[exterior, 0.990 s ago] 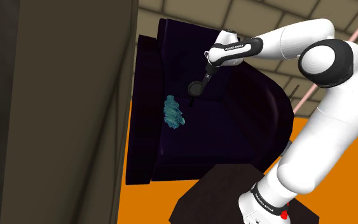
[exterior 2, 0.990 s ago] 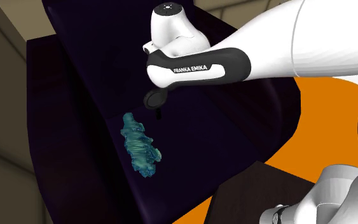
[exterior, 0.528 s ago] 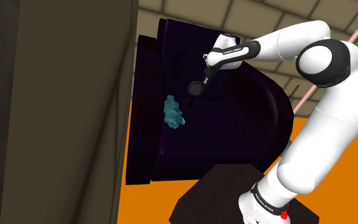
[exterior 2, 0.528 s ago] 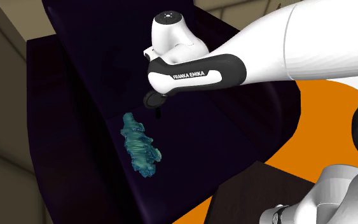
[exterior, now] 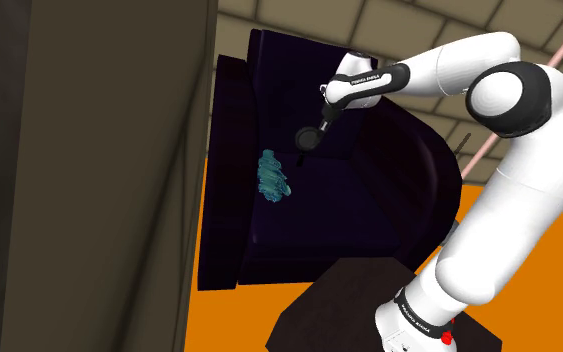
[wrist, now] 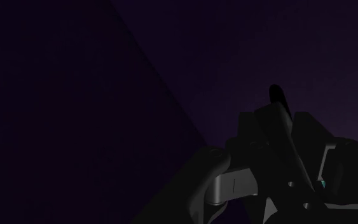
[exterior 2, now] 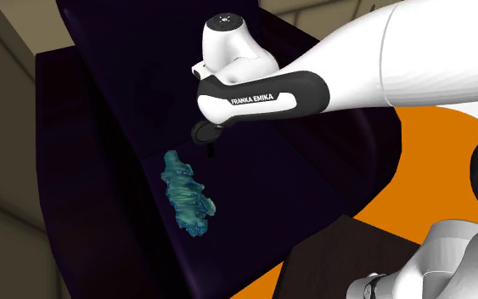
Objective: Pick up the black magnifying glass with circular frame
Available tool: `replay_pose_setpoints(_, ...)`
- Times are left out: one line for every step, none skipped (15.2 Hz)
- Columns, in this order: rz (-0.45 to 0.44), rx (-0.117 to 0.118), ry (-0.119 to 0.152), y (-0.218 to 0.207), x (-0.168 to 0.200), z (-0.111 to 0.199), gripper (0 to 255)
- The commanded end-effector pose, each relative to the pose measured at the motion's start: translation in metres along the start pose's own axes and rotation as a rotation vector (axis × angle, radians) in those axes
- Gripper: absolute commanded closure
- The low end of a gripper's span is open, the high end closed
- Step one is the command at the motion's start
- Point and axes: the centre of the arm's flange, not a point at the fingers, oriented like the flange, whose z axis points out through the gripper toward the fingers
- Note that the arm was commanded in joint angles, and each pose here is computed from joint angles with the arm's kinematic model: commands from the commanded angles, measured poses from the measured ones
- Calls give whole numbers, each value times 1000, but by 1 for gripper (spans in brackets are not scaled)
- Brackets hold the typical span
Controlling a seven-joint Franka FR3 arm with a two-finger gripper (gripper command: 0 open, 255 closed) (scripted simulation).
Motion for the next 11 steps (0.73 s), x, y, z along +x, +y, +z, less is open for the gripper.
replay_pose_setpoints(0, 1, -1, 1, 1, -8, 255)
replay_pose_setpoints(0, 1, -1, 2, 1, -13, 255)
replay_pose_setpoints(0, 1, -1, 4, 2, -18, 255)
replay_pose_setpoints(0, 1, -1, 5, 2, -23, 255)
replay_pose_setpoints(0, 1, -1, 6, 3, -28, 255)
replay_pose_setpoints(0, 1, -1, 7, 3, -33, 255)
replay_pose_setpoints(0, 1, -1, 8, 4, -38, 255)
replay_pose_setpoints(0, 1, -1, 9, 5, -44, 255)
replay_pose_setpoints(0, 1, -1, 10, 5, -49, 255)
replay_pose_setpoints(0, 1, -1, 11, 6, -54, 255)
replay_pose_setpoints(0, 1, -1, 12, 6, -59, 255)
